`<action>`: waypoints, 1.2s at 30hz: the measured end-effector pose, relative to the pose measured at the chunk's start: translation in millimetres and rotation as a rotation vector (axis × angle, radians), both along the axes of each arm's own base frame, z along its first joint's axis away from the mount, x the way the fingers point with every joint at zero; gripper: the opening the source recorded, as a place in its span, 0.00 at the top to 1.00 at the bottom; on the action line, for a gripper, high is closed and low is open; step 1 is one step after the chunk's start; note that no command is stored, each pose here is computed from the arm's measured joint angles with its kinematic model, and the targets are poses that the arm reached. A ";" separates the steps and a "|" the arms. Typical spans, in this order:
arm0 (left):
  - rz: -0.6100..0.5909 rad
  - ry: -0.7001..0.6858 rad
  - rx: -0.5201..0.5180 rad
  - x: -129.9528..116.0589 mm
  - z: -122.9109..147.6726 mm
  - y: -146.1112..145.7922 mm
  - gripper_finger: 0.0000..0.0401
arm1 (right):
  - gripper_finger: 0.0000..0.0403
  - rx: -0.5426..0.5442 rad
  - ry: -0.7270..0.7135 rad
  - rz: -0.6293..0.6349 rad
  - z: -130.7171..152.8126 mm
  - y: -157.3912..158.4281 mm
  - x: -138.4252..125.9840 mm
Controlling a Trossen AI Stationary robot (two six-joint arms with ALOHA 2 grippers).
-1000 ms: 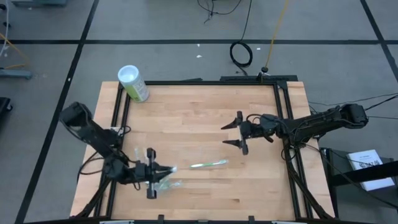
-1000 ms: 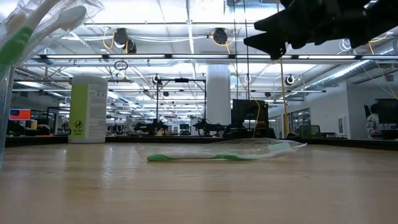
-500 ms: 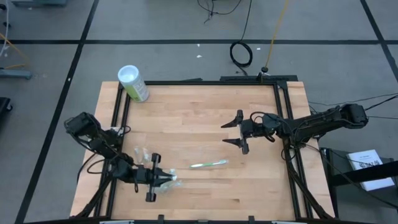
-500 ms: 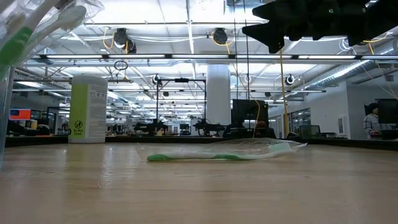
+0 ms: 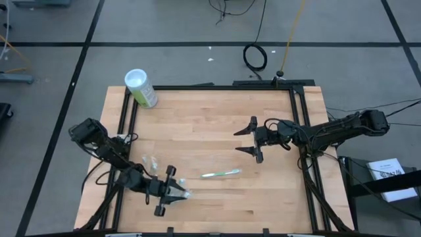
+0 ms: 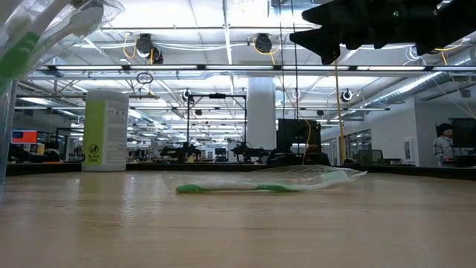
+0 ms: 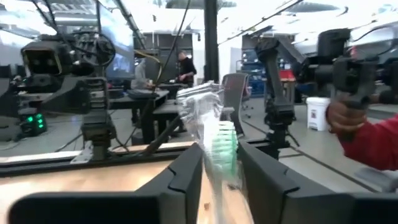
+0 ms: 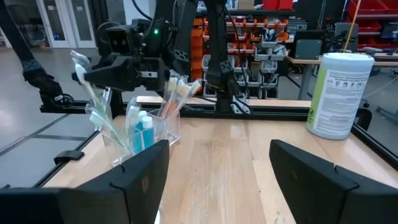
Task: Pick & Place toothbrushing station
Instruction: Put the green toothbrush into the transparent organizer
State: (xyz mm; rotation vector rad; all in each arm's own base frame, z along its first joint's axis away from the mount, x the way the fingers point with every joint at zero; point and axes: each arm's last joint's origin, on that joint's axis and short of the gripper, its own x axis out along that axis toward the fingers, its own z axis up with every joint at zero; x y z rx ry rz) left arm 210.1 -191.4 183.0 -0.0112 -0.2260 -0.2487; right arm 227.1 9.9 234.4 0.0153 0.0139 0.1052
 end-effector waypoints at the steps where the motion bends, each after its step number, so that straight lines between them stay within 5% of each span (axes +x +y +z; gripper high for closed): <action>1: 0.004 0.006 0.002 0.6 -0.6 0.5 0.71 | 0.33 0.000 0.000 0.000 0.0 0.0 0.0; 11: 0.008 0.031 0.005 2.8 -3.3 2.0 0.57 | 0.33 0.010 0.024 0.004 -2.2 0.1 -0.1; 22: -0.041 -0.127 -0.053 7.6 26.3 1.2 0.54 | 0.33 0.008 0.037 0.041 -3.5 7.7 -0.5; 31: -0.067 0.054 0.131 48.7 39.5 -16.8 0.54 | 0.33 -0.023 -0.058 0.222 -9.0 51.6 7.2; 36: -0.103 0.344 0.077 73.5 56.1 -14.2 0.54 | 0.33 -0.069 -0.073 0.242 -11.5 58.3 8.0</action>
